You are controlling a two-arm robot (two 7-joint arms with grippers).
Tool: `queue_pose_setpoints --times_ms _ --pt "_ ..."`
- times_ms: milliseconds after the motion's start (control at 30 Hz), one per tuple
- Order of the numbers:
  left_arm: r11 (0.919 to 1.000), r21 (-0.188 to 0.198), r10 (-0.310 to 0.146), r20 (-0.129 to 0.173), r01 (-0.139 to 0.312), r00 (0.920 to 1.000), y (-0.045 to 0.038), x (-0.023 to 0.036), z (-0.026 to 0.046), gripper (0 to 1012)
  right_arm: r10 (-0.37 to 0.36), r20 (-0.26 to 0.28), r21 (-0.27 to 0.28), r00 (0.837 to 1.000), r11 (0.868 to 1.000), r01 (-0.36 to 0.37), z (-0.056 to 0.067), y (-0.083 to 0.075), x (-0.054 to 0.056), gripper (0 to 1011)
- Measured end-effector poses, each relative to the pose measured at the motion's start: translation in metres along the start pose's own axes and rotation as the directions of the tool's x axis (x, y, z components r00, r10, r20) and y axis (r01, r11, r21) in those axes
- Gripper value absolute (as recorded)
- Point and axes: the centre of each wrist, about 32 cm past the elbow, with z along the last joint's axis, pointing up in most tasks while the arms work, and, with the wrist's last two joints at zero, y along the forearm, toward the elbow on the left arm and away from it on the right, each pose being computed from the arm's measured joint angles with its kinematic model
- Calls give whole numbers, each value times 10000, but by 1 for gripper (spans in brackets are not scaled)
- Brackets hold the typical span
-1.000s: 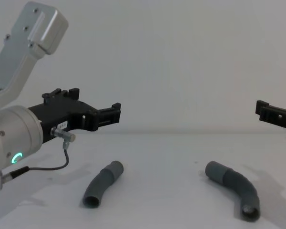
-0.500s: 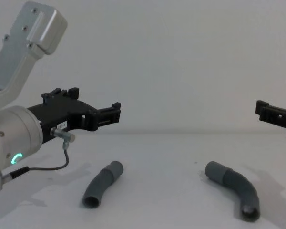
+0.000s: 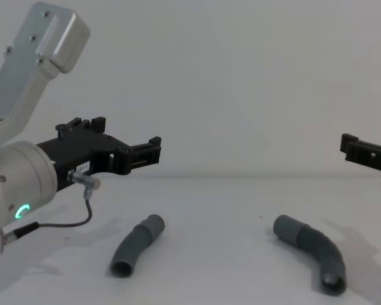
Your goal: Use both hands to pick up one end of the pipe from the table, align the ends, and insert them.
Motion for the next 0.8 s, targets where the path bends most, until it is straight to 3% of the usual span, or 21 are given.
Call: queue_pose_setpoints --times_ms 800 --pt "10000 3 -1 -5 1 10000 0 0 -1 1001 0 0 1 10000 10000 0 0 0 0 1004"
